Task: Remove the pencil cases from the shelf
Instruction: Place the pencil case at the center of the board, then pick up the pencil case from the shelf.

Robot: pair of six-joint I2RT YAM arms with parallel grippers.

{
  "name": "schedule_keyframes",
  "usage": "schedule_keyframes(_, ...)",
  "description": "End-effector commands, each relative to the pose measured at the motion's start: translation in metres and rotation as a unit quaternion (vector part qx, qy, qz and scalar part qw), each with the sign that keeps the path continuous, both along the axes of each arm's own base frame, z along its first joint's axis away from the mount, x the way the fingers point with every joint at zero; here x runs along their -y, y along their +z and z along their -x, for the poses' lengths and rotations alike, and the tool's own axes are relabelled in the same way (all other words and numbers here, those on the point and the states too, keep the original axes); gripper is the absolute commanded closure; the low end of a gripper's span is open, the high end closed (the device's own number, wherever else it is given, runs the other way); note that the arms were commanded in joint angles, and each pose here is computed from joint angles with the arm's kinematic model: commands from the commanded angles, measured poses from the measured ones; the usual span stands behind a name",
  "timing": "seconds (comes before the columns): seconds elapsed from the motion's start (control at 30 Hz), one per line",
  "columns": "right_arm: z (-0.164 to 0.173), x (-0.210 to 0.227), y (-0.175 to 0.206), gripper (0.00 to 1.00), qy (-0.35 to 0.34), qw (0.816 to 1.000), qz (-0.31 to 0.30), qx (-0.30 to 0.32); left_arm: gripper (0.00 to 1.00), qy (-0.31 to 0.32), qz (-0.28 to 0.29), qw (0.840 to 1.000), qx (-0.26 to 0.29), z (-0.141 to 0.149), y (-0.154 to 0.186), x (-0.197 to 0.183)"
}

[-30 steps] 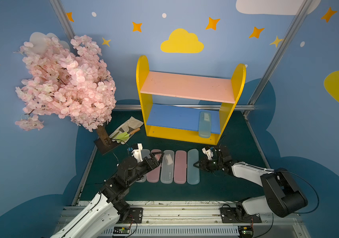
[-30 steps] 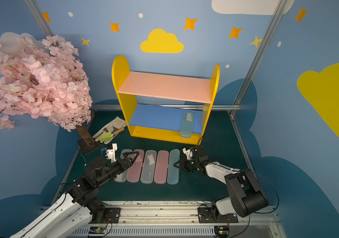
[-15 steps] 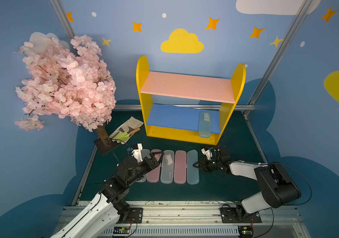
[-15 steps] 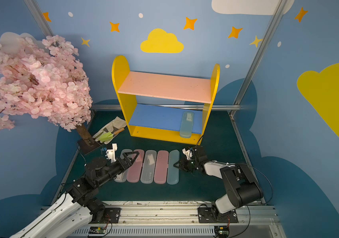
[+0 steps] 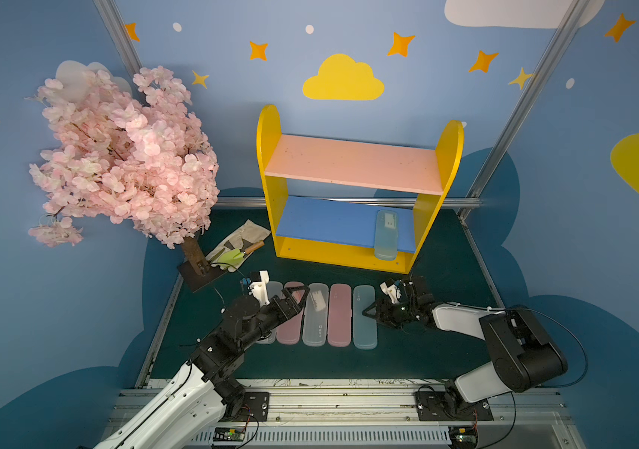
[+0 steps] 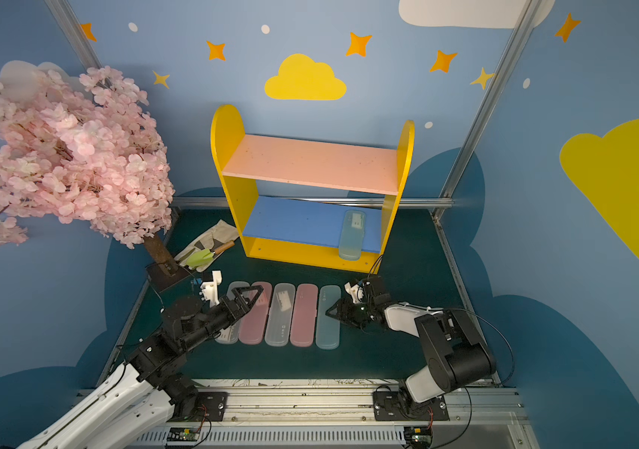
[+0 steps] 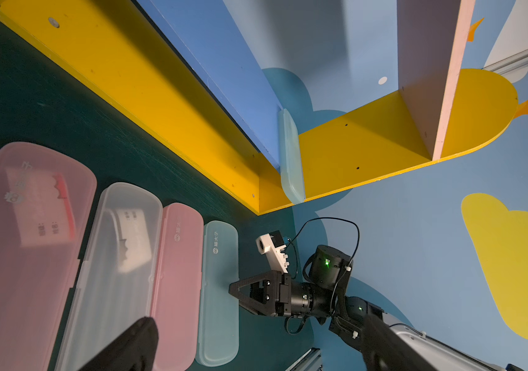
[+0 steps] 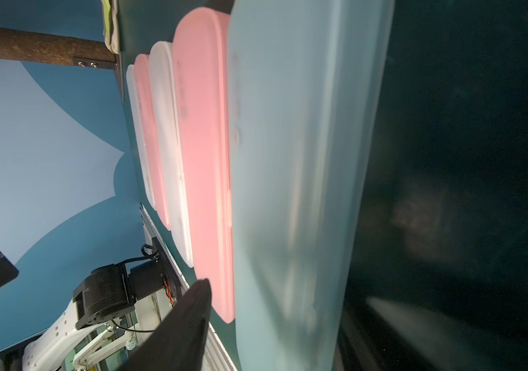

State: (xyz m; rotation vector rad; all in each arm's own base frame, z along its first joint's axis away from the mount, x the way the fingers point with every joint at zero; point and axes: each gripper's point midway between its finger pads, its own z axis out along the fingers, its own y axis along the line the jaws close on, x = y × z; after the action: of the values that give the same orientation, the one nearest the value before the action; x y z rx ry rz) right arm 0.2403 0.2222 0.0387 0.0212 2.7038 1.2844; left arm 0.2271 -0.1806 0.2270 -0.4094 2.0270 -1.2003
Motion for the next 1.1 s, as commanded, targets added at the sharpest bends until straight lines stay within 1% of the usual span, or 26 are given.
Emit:
schedule_keyframes(0.0, -0.003, 0.007, 0.002, 0.35, -0.003, 1.000, 0.025, 0.008, 0.00, -0.011, 0.008, 1.000, 0.007, -0.001, 0.008, 0.006)
schedule_keyframes(0.27, 0.001, 0.019, 0.006, 0.29, -0.013, 0.998, 0.061, 0.015, 0.00, -0.033, 0.024, 0.999, -0.012, -0.008, 0.009, 0.023)
schedule_keyframes(0.37, 0.002, 0.027, 0.012, 0.22, -0.018, 0.996, 0.083, 0.030, 0.00, -0.037, 0.029, 0.999, -0.025, -0.014, 0.008, 0.030)
schedule_keyframes(0.4, 0.002, 0.031, 0.016, 0.16, -0.021, 0.995, 0.092, 0.038, 0.00, -0.039, 0.030, 0.998, -0.028, -0.016, 0.008, 0.033)
schedule_keyframes(0.47, 0.004, 0.038, 0.023, 0.09, -0.027, 0.992, 0.108, 0.054, 0.00, -0.043, 0.033, 0.998, -0.027, -0.021, 0.010, 0.040)
schedule_keyframes(0.6, 0.005, 0.054, 0.043, 0.02, -0.045, 0.985, 0.136, 0.100, 0.00, -0.046, 0.037, 0.998, -0.018, -0.030, 0.020, 0.058)
schedule_keyframes(0.7, 0.003, 0.068, 0.062, 0.01, -0.070, 0.975, 0.155, 0.144, 0.00, -0.042, 0.036, 0.998, -0.018, -0.040, 0.021, 0.072)
schedule_keyframes(0.73, 0.003, 0.074, 0.066, 0.01, -0.087, 0.971, 0.163, 0.150, 0.00, -0.042, 0.036, 0.998, -0.016, -0.044, 0.022, 0.077)
schedule_keyframes(0.77, 0.002, 0.082, 0.070, 0.01, -0.120, 0.967, 0.166, 0.150, 0.00, -0.041, 0.038, 0.998, -0.017, -0.048, 0.021, 0.082)
schedule_keyframes(0.8, 0.000, 0.087, 0.076, 0.01, -0.136, 0.961, 0.170, 0.168, 0.00, -0.041, 0.040, 0.998, -0.020, -0.053, 0.021, 0.088)
schedule_keyframes(0.9, 0.000, 0.096, 0.093, 0.01, -0.155, 0.949, 0.165, 0.221, 0.01, -0.046, 0.044, 0.998, -0.021, -0.066, 0.020, 0.107)
schedule_keyframes(1.07, 0.006, 0.109, 0.112, 0.01, -0.181, 0.931, 0.159, 0.276, 0.02, -0.057, 0.042, 0.997, -0.024, -0.088, 0.016, 0.138)
